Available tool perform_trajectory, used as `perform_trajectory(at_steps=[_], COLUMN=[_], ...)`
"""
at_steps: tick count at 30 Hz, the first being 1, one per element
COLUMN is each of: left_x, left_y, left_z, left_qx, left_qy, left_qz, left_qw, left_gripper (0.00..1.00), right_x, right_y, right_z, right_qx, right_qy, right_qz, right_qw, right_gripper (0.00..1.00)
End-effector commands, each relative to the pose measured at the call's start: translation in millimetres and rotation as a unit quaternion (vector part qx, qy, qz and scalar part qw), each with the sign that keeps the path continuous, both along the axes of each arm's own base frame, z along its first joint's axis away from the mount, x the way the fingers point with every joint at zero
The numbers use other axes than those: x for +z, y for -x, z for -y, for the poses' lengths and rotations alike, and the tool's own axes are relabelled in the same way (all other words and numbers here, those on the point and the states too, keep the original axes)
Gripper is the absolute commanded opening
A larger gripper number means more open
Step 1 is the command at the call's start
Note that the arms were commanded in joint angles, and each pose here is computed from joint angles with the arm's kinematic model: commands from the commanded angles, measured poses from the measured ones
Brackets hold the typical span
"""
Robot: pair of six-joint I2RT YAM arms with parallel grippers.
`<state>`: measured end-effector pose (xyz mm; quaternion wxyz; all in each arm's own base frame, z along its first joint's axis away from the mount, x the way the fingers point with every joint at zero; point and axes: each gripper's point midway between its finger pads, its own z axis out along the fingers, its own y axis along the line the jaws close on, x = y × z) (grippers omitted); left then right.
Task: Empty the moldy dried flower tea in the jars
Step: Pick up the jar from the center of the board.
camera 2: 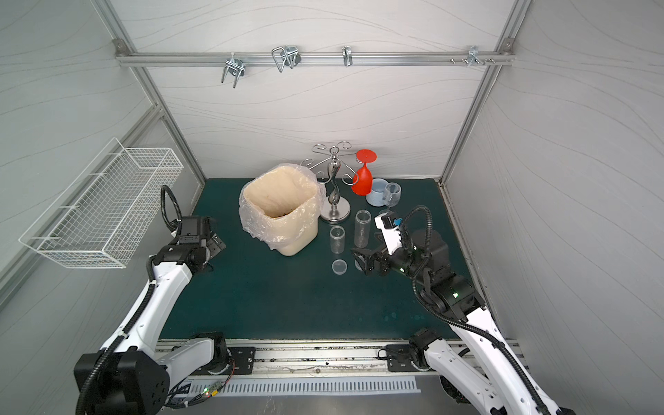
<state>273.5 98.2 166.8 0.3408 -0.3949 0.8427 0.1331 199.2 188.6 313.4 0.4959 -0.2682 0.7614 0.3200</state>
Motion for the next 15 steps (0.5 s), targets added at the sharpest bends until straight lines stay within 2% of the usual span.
perform_trajectory(at_steps=[1,8,15], left_x=[13.7,4.2,-16.9], left_y=[-12.5,-24.3,-27.4], left_z=[-21.0,-31.0,-40.1], left_qx=[0.049,0.047,0.061], left_qy=[-0.049,-0.1,-0.13], left_qz=[0.07,0.126,0.092], left_qw=[0.995,0.986,0.985], left_gripper=[0.97,0.96,0.99], right_x=[15.5,12.6,2.3], right_y=[5.4,4.0,-3.2], right_z=[-6.0,-17.5,-28.4], right_qx=[0.02,0.044,0.06], right_qy=[-0.033,-0.064,-0.067], right_qz=[0.033,0.032,0.022], right_qw=[0.999,0.997,0.996], right_gripper=[0.99,0.99,0.99])
